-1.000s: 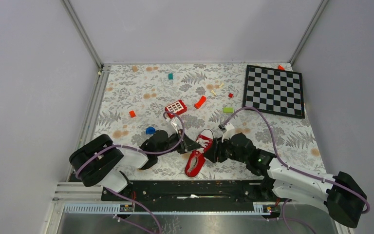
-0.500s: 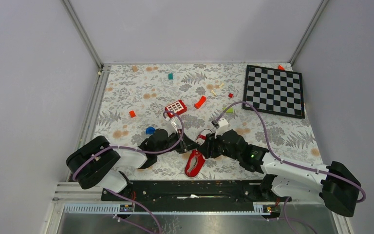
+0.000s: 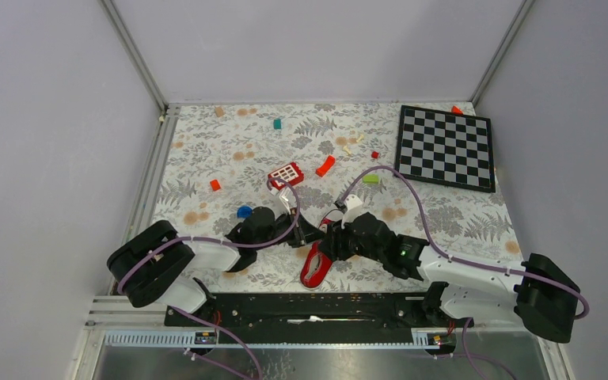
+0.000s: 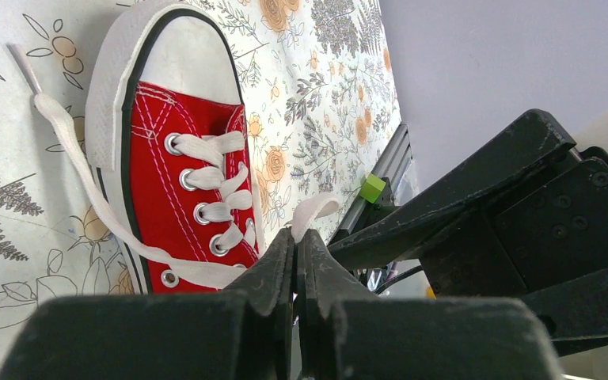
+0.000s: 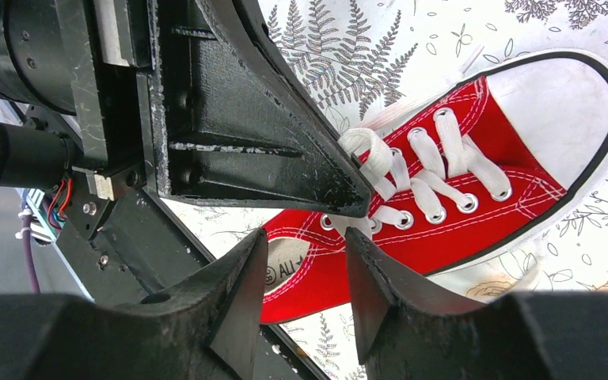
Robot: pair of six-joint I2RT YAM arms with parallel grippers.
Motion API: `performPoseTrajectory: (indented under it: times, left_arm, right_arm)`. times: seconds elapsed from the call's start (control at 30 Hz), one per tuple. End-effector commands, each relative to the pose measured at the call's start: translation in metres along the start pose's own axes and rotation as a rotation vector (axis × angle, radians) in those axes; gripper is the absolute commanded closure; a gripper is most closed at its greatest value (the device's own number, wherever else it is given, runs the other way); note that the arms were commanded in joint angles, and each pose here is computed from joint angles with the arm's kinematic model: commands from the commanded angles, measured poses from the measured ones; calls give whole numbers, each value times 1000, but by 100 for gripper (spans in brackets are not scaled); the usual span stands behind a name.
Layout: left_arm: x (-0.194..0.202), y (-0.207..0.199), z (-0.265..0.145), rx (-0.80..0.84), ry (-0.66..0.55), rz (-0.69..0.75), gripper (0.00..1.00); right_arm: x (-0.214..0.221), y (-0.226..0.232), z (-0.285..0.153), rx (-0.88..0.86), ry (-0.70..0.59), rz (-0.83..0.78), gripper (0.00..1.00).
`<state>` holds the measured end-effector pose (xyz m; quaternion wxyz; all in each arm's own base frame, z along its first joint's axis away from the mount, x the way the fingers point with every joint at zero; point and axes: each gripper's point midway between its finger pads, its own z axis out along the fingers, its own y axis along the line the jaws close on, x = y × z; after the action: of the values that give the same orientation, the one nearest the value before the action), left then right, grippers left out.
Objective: Tie the shoes
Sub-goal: Cross the shoelace with the shoelace.
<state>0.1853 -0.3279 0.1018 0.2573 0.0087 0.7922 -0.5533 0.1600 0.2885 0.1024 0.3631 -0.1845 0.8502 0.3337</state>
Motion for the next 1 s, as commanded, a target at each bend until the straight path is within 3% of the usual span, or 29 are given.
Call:
performPoseTrajectory:
  times: [0.0, 0.6, 0.67, 0.87, 0.97]
  left_arm:
    - [-15, -24, 6, 85, -27, 43, 100]
    - [-15, -24, 5, 83, -28, 44, 100]
    - [-15, -24, 4, 83, -29, 47, 100]
    - [-15, -25, 5, 85, -29, 48, 100]
    - [-15, -26, 5, 87, -29, 49, 100]
  right_arm:
    - [-20, 11, 3, -11, -42, -34, 52]
    - [-4, -6, 11, 58, 2, -65, 53]
    - [-6, -9, 9, 71, -5, -74, 56]
    - [-7, -16, 6, 102, -10, -98, 81]
    - [-7, -17, 7, 109, -8, -106, 81]
